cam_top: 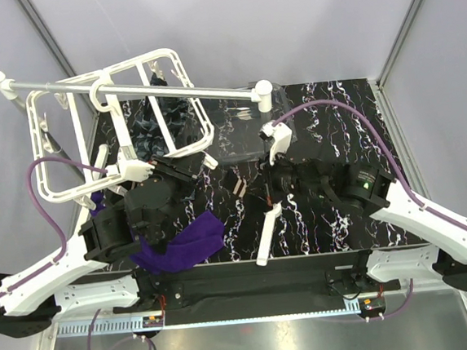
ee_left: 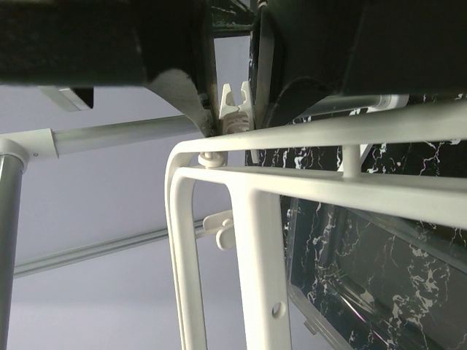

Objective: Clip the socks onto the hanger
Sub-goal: Clamp the sock onto the hanger.

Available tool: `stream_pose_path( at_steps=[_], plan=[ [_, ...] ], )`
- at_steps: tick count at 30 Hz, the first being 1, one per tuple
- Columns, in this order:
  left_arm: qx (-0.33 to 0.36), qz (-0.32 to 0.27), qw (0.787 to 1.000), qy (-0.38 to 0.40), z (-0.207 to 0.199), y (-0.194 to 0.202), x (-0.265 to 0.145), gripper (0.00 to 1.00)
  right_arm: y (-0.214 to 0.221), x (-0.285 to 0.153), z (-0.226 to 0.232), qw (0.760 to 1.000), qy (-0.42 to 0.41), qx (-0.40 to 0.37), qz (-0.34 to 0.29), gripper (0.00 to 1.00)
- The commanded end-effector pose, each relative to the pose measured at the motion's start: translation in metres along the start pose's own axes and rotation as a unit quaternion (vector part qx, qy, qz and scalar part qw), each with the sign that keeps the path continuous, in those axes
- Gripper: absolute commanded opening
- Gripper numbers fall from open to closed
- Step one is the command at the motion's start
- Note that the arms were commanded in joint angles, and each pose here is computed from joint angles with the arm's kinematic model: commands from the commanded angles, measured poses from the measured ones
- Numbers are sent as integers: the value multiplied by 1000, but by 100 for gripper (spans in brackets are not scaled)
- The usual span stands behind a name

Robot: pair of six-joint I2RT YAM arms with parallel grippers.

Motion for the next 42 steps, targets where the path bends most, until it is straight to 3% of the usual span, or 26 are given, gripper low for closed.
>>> stream_pose_path(
  at_steps=[1,40,41,42],
  plan=[
    [-11,7,1000,7,-1,2,-1,0,-31,-2,14,998,-13,-6,-64,0],
    [-16,18,1000,14,0,5,-2,0,-61,19,33,994,-32,-18,-99,0],
    [-19,17,1000,16,0,4,-3,2,-61,20,33,994,-32,-18,-99,0],
    [-22,17,999,17,0,4,-3,20,-60,20,33,994,-33,-19,-98,0]
  ],
)
Point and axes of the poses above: each gripper's point midway between its finger pads, its own x axis out along the fingers, its own z axis along the line the jaws close on, y = z × x, the point moved 7 cm from there along -x, back along the fingers, and after that the axes turned 4 degrees about x, right-handed, at the moved point
